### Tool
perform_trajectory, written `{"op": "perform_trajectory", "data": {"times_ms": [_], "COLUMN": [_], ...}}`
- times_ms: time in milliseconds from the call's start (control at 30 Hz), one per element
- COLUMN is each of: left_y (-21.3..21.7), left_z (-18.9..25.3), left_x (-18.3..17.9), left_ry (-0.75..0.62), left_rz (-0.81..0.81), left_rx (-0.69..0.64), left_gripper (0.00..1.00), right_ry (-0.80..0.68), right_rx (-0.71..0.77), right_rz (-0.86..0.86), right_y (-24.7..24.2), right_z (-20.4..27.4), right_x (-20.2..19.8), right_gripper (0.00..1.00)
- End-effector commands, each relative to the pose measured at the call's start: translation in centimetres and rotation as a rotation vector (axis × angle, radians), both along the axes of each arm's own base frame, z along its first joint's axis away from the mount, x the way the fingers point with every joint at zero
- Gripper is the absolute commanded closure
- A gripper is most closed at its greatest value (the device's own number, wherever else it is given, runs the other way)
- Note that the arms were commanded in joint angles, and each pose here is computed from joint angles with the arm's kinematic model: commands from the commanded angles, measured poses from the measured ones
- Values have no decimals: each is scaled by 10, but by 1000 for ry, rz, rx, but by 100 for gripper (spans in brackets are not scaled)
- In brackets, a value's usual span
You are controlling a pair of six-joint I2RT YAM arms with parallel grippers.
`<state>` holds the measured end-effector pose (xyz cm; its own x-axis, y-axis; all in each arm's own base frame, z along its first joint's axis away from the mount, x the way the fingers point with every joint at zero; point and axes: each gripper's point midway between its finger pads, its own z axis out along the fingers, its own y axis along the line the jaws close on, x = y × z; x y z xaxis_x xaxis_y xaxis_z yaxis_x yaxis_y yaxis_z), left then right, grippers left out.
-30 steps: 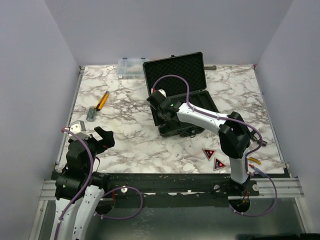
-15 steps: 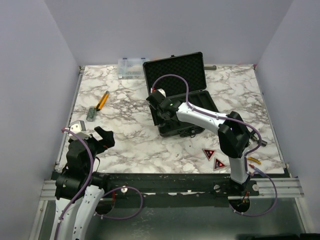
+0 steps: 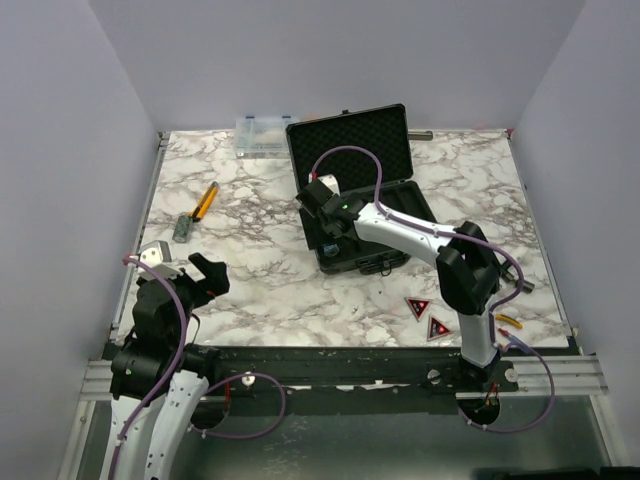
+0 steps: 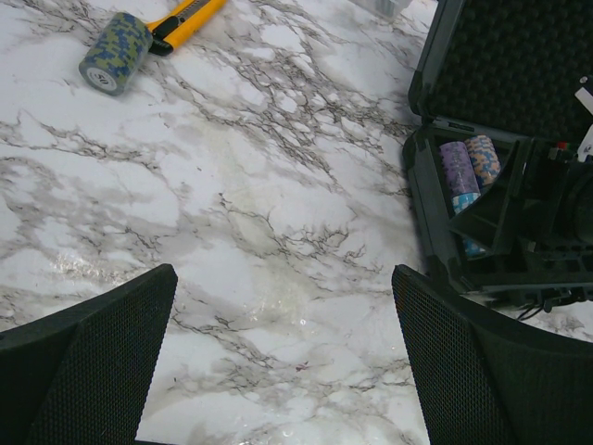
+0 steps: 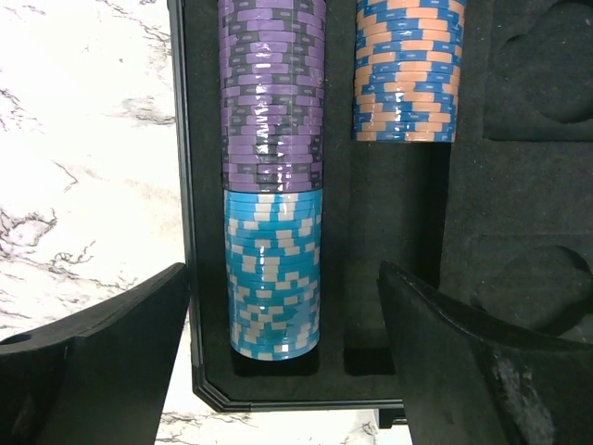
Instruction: Pack up texas hold em set
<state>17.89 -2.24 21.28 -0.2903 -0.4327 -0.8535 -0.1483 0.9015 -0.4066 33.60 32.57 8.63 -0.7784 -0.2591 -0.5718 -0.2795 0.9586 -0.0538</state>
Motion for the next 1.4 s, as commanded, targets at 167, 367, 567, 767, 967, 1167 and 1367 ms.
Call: {"op": "perform_trajectory", "data": {"times_ms": [167,367,567,767,967,1167,1367], "left_y": [3,3,2,1,2,4,3], "left_z": [-1,-2,-3,-6,-6,-5,-5], "left_x": [0,0,1,3,3,2,2], "left_ry": [-4,0,11,27,31,21,22], "left_rz": [18,19,16,14,17,27,25], "left_rx": [0,2,3,7,8,6,4], "left_gripper": [2,2,2,2,2,2,2], "right_ry": [-35,24,95,88,98,82,60], "right_rx": [58,114,141,141,124,119,111], "right_rz": [0,4,-1,-4,7,9,20], "right_y": [-12,-15,-13,-6,2,0,-4], "right_z": [42,36,18,11,-4,-13,-25], "right_x": [-11,-32,-46,-38,-31,-23,-7], "right_gripper": [36,67,82,82,82,82,82]}}
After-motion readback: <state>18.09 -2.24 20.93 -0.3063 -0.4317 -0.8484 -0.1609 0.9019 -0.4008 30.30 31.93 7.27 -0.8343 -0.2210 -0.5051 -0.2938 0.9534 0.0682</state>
